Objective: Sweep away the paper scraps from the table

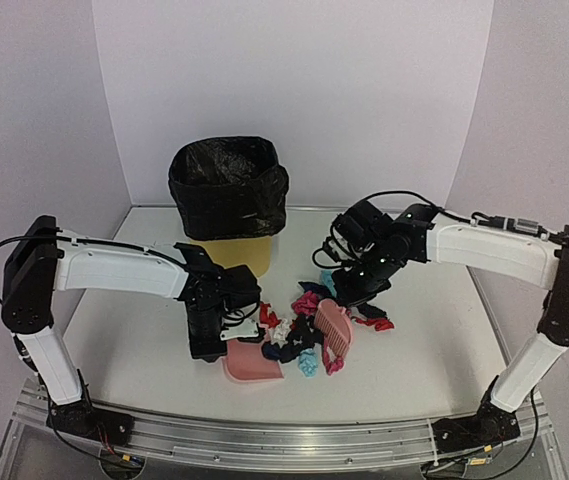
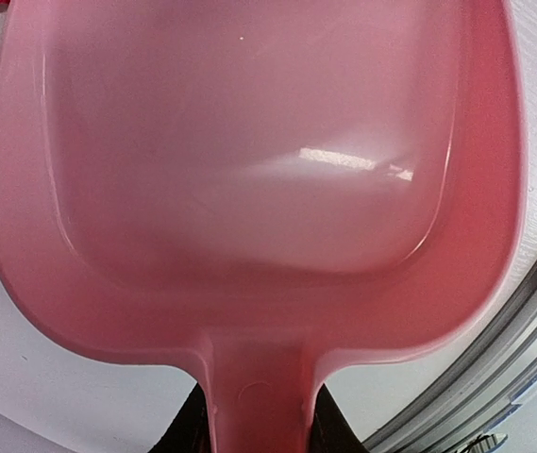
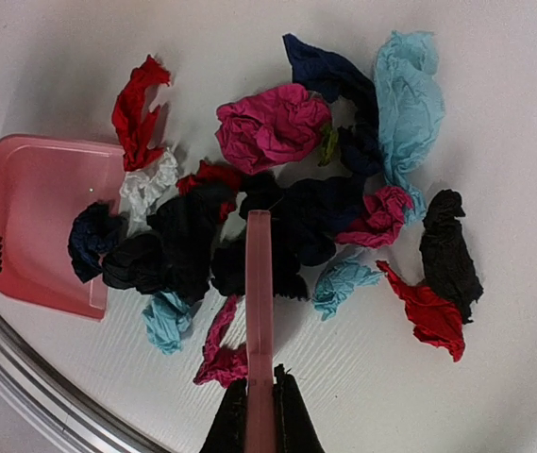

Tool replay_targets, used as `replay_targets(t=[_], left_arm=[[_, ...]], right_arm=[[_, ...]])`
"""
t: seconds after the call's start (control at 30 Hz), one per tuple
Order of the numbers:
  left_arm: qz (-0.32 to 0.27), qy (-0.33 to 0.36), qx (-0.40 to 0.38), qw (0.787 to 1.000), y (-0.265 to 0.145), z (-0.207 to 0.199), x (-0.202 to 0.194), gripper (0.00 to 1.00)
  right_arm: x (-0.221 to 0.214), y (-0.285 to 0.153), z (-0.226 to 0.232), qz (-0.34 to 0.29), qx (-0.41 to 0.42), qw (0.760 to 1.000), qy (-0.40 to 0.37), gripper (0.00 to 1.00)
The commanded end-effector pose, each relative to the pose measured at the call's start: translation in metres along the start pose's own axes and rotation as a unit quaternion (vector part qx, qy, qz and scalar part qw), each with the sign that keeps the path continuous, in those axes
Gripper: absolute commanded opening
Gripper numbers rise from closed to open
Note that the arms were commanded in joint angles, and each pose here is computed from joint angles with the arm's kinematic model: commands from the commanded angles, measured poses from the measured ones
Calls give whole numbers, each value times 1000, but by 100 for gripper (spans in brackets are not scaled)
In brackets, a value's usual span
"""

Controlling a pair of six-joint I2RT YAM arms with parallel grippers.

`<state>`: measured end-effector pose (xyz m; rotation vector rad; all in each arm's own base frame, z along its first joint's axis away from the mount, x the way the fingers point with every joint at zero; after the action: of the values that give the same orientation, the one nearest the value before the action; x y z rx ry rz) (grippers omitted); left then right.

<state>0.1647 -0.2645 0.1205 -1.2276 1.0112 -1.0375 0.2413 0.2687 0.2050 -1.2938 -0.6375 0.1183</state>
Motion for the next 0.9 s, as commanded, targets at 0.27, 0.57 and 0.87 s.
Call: replay_targets(t=[0.27,0.57,0.87], left_arm=[[-19,14,3,1000,6,-1,3,0],[-25,11,-4,1000,9,-4,-1,0],[-22,7,-3,1000,10,-5,-4,0]], right_arm=[[22,16,69,-16,33,999,-10,0],[40,-6,71,-78,-5,997,-11,0],[41,-62,-4,-157,-143,976,-37,0]])
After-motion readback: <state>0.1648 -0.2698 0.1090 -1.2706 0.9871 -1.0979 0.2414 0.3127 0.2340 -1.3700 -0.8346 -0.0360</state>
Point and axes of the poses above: each gripper's point midway between its finger pads, its own y axis out along the fingers, its own z axis along the line the jaws close on, x = y × z, the point moved 7 cm from there along -y, back along the fingers
